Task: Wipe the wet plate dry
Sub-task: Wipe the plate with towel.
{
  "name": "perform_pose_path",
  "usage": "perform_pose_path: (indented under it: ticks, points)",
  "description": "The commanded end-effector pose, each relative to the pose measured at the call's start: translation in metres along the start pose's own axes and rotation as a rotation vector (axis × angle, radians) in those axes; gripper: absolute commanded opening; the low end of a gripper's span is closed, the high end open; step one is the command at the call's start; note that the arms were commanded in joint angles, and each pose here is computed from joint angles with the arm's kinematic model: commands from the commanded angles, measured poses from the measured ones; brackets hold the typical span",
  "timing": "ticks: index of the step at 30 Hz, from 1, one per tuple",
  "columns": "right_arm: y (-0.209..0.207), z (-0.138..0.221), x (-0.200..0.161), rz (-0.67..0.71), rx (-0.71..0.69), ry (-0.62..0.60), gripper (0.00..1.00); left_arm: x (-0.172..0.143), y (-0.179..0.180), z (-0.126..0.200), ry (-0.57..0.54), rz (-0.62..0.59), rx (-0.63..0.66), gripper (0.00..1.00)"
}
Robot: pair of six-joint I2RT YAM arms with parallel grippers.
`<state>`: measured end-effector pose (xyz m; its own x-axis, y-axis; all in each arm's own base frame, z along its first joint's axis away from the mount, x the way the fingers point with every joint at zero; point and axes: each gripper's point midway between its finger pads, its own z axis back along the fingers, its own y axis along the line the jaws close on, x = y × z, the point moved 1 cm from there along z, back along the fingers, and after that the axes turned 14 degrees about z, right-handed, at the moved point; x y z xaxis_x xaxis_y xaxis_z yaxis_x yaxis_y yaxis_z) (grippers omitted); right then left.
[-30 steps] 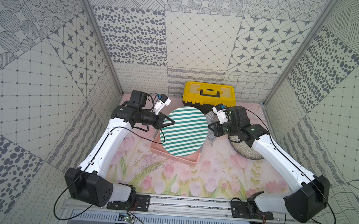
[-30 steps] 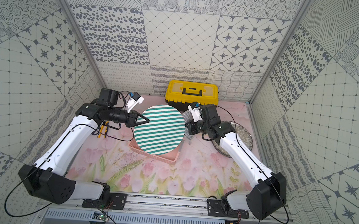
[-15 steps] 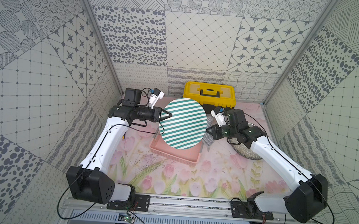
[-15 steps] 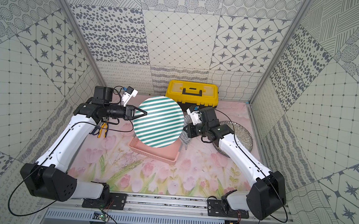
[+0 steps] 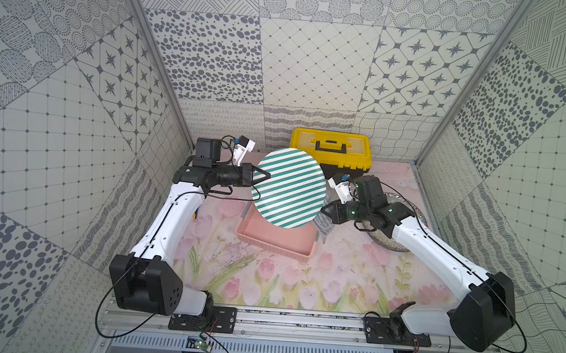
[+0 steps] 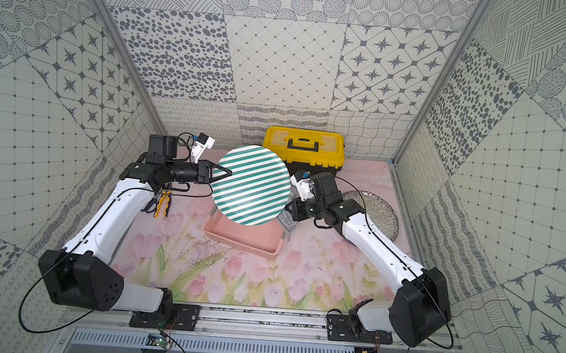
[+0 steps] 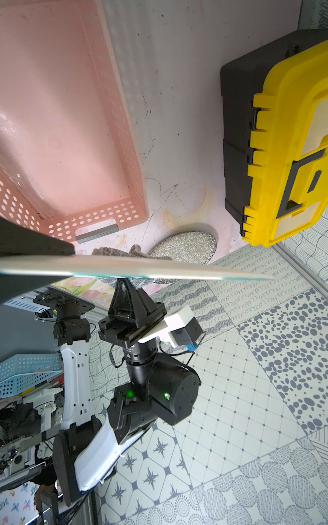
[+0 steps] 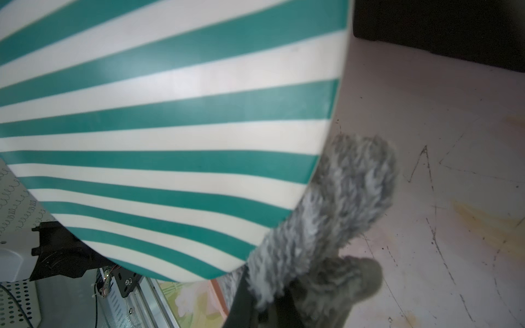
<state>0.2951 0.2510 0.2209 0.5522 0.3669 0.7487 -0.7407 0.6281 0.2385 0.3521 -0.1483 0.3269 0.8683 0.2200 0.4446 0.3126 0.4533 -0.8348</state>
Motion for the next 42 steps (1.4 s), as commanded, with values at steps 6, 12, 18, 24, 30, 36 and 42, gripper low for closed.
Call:
perform_pose_path:
  ticks: [6, 12, 18, 24, 30, 36, 42]
  points:
    - [0.032, -0.014, 0.025, 0.088, 0.046, -0.100, 0.00, 0.010, -0.007, -0.002, -0.002, 0.048, -0.091, 0.00]
    - [0.054, -0.015, 0.034, 0.140, 0.039, -0.157, 0.00, 0.009, -0.001, -0.004, 0.001, 0.074, -0.075, 0.00]
    - [0.076, -0.020, 0.044, 0.204, 0.000, -0.232, 0.00, 0.008, 0.002, -0.005, 0.009, 0.102, -0.078, 0.00]
    - [0.092, -0.031, 0.053, 0.250, -0.097, -0.301, 0.00, 0.006, 0.002, -0.006, 0.023, 0.127, -0.089, 0.00]
    - [0.111, -0.039, 0.075, 0.267, -0.166, -0.392, 0.00, 0.003, 0.004, -0.007, 0.028, 0.135, -0.088, 0.00]
    - [0.122, -0.051, 0.100, 0.276, -0.245, -0.447, 0.00, 0.002, 0.004, -0.006, 0.025, 0.134, -0.085, 0.00]
    - [0.125, -0.056, 0.127, 0.243, -0.300, -0.529, 0.00, 0.000, 0.006, -0.007, 0.028, 0.138, -0.082, 0.00]
